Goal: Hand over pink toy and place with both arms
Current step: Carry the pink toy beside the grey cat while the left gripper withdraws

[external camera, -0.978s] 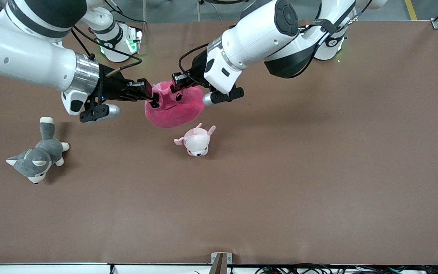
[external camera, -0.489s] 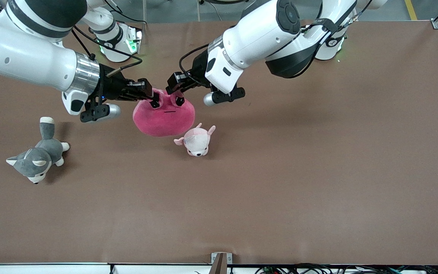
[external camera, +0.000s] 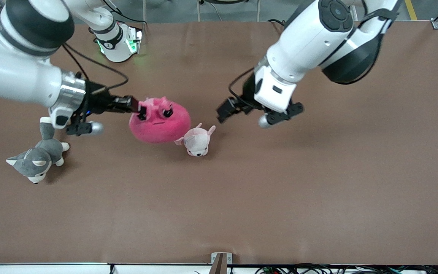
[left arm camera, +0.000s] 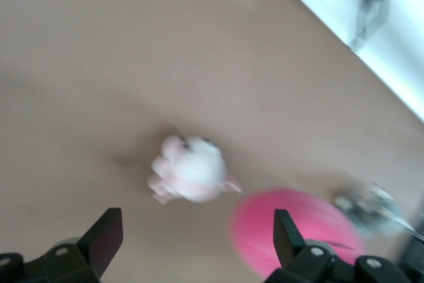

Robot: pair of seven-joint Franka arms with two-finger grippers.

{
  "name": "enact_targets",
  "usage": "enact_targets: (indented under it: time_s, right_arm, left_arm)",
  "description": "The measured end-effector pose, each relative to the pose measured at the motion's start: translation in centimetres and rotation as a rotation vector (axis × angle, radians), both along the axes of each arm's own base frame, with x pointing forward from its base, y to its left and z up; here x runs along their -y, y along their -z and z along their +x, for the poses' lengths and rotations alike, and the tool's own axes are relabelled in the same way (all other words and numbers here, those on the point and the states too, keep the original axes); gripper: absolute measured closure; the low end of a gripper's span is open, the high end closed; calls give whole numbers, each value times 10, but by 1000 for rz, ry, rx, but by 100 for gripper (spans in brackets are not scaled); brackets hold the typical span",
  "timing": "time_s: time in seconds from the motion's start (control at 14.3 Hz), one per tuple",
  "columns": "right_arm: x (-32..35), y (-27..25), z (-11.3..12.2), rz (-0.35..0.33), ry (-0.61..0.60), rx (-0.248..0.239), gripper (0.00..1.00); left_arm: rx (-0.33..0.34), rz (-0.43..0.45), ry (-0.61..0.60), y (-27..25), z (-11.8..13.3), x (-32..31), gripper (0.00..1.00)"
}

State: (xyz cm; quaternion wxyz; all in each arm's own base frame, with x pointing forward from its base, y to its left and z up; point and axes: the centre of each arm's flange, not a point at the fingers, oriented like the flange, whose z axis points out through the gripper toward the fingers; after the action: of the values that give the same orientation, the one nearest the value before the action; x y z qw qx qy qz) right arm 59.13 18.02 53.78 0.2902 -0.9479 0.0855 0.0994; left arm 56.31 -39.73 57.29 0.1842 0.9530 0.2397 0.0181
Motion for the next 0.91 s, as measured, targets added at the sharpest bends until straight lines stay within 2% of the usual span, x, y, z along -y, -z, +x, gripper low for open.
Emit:
enact_targets:
  time_s: [0.28,0.42,0.63,0.91]
  right_arm:
    - [83,38,26,0,67,-52,89]
    - [126,65,33,25,39,-66,89]
    - [174,110,42,59,10,-68,89]
    - [197,152,45,83,-6,-114,89]
  left_arm:
    - [6,261,-42,12,22,-64,0]
    - [23,311,-44,-4,23,-87,0]
    - [30,385,84,-27,20,-125,0]
    - [36,461,212,-48,21,-175,0]
